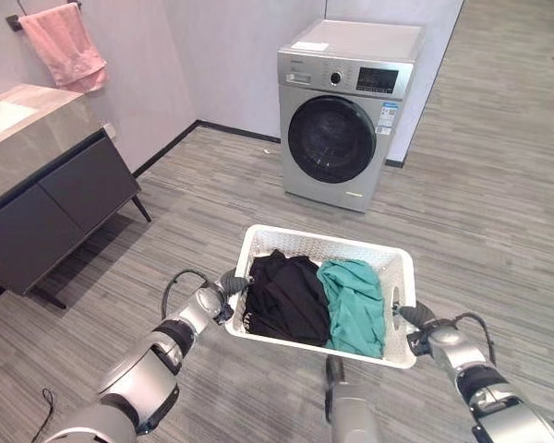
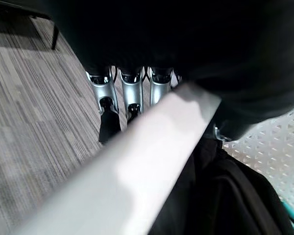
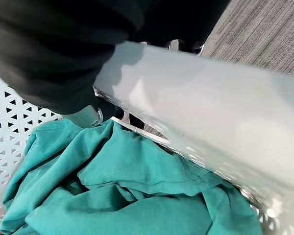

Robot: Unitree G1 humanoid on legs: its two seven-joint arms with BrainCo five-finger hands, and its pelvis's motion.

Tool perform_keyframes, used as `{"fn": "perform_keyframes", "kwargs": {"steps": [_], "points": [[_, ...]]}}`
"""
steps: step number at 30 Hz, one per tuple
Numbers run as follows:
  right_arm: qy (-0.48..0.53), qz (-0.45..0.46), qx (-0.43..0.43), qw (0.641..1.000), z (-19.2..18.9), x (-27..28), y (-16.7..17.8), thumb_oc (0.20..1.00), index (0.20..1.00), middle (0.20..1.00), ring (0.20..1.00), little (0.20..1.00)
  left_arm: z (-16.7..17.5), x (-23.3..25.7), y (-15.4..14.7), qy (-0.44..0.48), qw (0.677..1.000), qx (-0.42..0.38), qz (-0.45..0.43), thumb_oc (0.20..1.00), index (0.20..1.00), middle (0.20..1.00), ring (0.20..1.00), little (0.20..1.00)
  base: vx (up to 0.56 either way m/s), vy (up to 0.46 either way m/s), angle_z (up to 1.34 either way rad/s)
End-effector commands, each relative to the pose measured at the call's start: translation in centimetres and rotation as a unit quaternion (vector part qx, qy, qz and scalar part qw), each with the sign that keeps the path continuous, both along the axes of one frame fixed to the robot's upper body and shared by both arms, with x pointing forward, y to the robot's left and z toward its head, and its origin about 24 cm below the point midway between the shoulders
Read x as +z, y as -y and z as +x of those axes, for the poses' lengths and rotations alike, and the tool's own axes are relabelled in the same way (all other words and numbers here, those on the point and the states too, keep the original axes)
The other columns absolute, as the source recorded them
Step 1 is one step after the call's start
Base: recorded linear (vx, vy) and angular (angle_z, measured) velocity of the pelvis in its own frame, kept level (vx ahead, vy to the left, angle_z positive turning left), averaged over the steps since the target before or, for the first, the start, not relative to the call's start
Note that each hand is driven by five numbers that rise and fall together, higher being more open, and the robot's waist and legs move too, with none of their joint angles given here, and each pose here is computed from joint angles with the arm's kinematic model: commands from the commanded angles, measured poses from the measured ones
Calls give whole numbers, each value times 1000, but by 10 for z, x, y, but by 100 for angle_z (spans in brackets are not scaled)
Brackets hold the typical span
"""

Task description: Grab the laundry basket,head to the washer,open it,put in the laundry and shut it.

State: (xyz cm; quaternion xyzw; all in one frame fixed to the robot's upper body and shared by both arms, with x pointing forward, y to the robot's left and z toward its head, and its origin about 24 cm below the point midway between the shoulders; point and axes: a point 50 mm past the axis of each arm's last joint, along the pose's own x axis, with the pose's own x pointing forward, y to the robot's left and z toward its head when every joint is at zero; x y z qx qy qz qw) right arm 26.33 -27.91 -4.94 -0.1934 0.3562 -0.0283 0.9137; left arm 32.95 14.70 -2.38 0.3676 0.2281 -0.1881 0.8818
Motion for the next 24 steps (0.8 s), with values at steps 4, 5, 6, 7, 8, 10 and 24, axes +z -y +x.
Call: {"fn": "perform_keyframes", "kwargs": {"steps": [4,5,6,7,8,10,24], "points": [[139,-36,24,989,45,72,23,200,200,200,200,200,22,30,-27,66,997,30,29,200,200,200,200,200,385,-228,17],[141,-37,33,989,45,72,20,200,200,200,200,200,19,27,-30,62,997,36,22,200,200,200,200,200,385,-241,2],[141,-38,33,989,45,72,20,200,200,200,200,200,19,27,-30,62,997,36,21,200,200,200,200,200,363,-243,-13],[140,-34,30,989,44,70,20,200,200,200,200,200,18,26,-31,61,997,40,18,200,200,200,200,200,315,-300,-27],[146,-28,24,989,42,70,21,200,200,200,200,200,18,26,-33,60,997,42,14,200,200,200,200,200,307,-299,-13],[146,-28,24,989,42,70,21,200,200,200,200,200,18,26,-33,60,997,42,14,200,200,200,200,200,162,-220,-12],[152,-49,-17,987,20,62,39,200,200,200,200,200,29,47,-21,100,994,32,-11,200,200,200,200,200,232,-32,-5]]}}
